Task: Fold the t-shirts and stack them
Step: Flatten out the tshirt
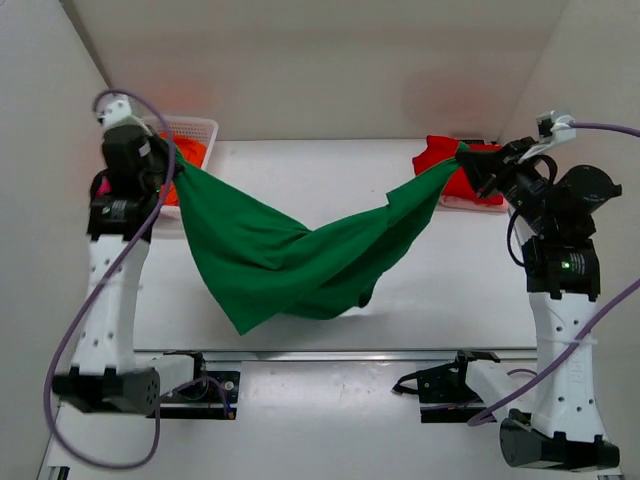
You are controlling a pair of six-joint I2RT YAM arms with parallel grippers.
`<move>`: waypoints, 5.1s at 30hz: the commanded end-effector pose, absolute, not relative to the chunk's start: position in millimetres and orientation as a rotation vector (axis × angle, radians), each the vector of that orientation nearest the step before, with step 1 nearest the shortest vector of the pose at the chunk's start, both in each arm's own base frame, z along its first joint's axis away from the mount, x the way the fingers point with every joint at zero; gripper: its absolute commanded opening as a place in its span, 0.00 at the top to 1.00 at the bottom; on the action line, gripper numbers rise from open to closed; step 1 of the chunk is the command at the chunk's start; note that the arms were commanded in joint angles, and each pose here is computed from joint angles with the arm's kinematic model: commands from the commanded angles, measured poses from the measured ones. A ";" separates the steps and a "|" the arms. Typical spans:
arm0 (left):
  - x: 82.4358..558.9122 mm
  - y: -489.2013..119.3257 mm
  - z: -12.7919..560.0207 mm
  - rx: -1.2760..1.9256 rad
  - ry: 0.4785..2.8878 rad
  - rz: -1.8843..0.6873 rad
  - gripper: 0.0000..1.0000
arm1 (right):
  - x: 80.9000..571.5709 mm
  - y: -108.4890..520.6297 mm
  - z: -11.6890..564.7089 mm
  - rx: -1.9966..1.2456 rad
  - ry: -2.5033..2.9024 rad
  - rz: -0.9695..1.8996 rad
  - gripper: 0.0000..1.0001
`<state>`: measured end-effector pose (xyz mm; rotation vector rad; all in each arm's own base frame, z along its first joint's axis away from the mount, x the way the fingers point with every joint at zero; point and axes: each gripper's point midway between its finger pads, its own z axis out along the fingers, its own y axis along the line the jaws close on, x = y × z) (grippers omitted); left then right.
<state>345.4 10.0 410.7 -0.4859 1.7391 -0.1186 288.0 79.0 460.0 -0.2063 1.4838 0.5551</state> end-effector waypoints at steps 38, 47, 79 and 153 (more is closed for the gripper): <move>181.5 -248.9 68.0 -0.050 2.609 -0.952 0.26 | 369.8 134.0 213.3 -0.262 1.975 0.580 1.00; 186.3 -248.1 59.4 -0.062 2.620 -0.893 0.31 | 370.1 128.5 210.5 -0.246 1.971 0.580 0.99; 317.6 -122.0 429.5 -0.206 1.744 -0.739 1.00 | 333.6 74.5 446.6 -0.220 1.502 0.508 1.00; 256.4 -43.6 501.1 -0.376 1.403 -0.496 1.00 | 261.4 53.0 632.0 -0.324 1.123 0.193 1.00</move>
